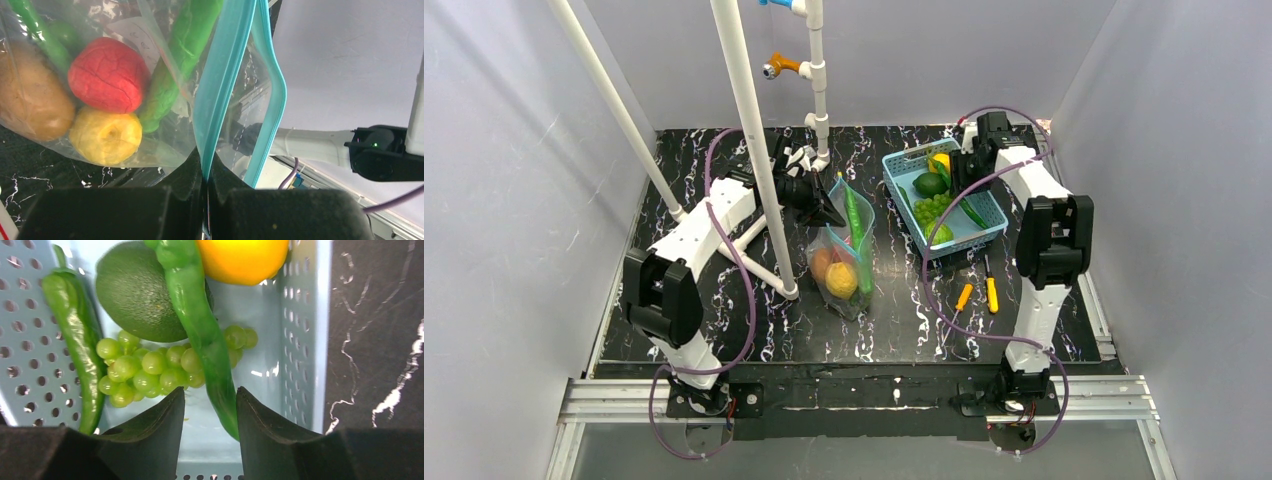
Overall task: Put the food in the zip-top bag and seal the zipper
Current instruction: Pick up the fake vegetable from the bin.
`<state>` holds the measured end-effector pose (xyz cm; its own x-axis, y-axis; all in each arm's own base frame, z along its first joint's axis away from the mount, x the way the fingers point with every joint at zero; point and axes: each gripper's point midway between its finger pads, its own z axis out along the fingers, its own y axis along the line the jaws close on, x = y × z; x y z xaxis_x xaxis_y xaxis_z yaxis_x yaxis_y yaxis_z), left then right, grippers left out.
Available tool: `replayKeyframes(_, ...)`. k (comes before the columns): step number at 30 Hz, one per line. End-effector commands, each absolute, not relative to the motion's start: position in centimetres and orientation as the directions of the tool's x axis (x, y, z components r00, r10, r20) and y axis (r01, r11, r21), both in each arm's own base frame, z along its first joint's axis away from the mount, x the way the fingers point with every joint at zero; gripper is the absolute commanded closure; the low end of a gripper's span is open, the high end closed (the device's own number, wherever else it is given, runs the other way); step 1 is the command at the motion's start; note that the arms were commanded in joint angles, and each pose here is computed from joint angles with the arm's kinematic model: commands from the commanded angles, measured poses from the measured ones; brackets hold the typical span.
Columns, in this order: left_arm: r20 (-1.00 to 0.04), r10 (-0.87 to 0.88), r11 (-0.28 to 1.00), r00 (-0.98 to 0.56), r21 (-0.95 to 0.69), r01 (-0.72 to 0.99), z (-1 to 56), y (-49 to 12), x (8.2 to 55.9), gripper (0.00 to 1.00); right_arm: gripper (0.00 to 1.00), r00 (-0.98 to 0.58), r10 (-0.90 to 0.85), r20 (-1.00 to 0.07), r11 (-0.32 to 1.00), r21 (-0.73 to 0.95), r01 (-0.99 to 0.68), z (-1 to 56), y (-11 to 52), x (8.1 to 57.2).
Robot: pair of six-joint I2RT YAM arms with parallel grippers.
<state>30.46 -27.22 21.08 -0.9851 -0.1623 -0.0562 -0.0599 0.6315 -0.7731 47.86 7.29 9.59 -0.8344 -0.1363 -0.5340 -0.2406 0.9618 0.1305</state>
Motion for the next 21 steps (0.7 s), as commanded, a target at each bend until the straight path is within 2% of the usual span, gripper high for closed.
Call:
replayKeyframes(1, -0.078, -0.137, 0.633, -0.987, -0.774, -0.027, 22.6, -26.6, 28.5, 1.00, 0.51, -0.826, -0.179, -0.535, 0.943, 0.145, -0.298, 9.1, 7.8, 48.7)
replayKeyframes(3, -0.074, -0.137, 0.636, -0.988, -0.771, -0.031, 22.4, -26.5, 28.4, 1.00, 0.54, -0.823, -0.179, -0.540, 0.942, 0.146, -0.301, 9.0, 7.9, 48.9)
replayKeyframes(7, -0.075, -0.138, 0.637, -0.988, -0.770, -0.030, 22.5, -26.4, 28.2, 1.00, 0.68, -0.810, -0.175, -0.559, 0.943, 0.142, -0.302, 9.8, 7.9, 49.3)
replayKeyframes(8, -0.075, -0.138, 0.638, -0.988, -0.769, -0.031, 22.5, -26.3, 28.1, 1.00, 0.78, -0.794, -0.164, -0.586, 0.949, 0.126, -0.289, 11.3, 7.7, 49.5)
replayKeyframes(10, -0.073, -0.138, 0.641, -0.988, -0.767, -0.033, 22.3, -26.2, 27.9, 1.00, 0.87, -0.719, -0.121, -0.685, 0.961, 0.101, -0.257, 16.6, 7.3, 50.0)
replayKeyframes(13, -0.074, -0.142, 0.643, -0.987, -0.765, -0.035, 22.3, -26.1, 27.7, 1.00, 0.99, -0.637, -0.062, -0.768, 0.958, 0.133, -0.253, 22.4, 7.9, 49.7)
replayKeyframes(16, -0.083, -0.146, 0.642, -0.986, -0.766, -0.031, 22.5, -26.0, 27.7, 1.00, 0.99, -0.573, 0.085, -0.815, 0.918, 0.287, -0.272, 28.7, 10.2, 47.6)
replayKeyframes(17, -0.082, -0.145, 0.643, -0.986, -0.766, -0.031, 22.5, -26.0, 27.6, 1.00, 0.99, -0.567, 0.139, -0.812, 0.875, 0.369, -0.314, 30.3, 11.7, 46.5)
replayKeyframes(18, -0.079, -0.145, 0.644, -0.986, -0.764, -0.034, 22.2, -26.0, 27.6, 1.00, 0.99, -0.556, 0.255, -0.791, 0.766, 0.516, -0.384, 33.3, 14.6, 44.3)
replayKeyframes(19, -0.077, -0.147, 0.643, -0.986, -0.765, -0.036, 22.1, -26.0, 27.7, 1.00, 0.99, -0.545, 0.314, -0.778, 0.682, 0.584, -0.441, 36.0, 16.8, 42.6)
replayKeyframes(21, -0.079, -0.150, 0.640, -0.986, -0.768, -0.036, 22.2, -26.1, 27.8, 1.00, 0.99, -0.521, 0.342, -0.782, 0.628, 0.603, -0.492, 38.6, 18.8, 40.6)
